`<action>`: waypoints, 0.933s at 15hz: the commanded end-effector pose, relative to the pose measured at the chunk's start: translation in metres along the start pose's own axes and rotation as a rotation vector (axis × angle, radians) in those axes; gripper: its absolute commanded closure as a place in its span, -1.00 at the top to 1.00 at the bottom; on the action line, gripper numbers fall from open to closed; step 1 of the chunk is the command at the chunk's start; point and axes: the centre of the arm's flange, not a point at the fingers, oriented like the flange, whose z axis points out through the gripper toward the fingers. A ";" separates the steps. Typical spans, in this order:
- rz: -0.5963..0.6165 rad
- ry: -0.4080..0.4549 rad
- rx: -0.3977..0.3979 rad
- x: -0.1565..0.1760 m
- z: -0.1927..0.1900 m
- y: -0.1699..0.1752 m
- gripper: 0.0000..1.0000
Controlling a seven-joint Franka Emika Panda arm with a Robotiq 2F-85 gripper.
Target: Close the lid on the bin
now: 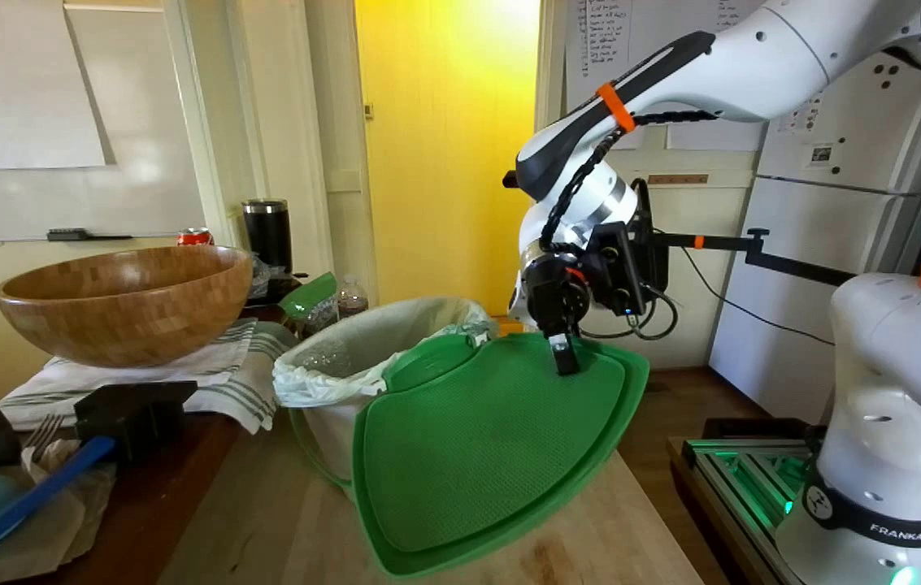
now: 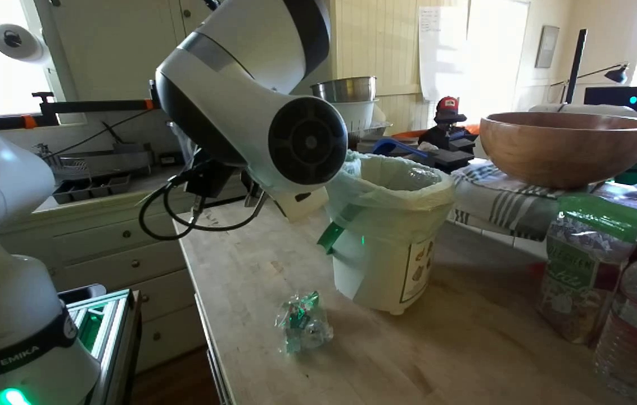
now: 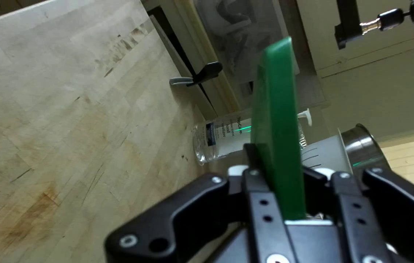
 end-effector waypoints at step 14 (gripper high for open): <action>0.315 -0.143 0.329 0.002 -0.053 0.022 -0.97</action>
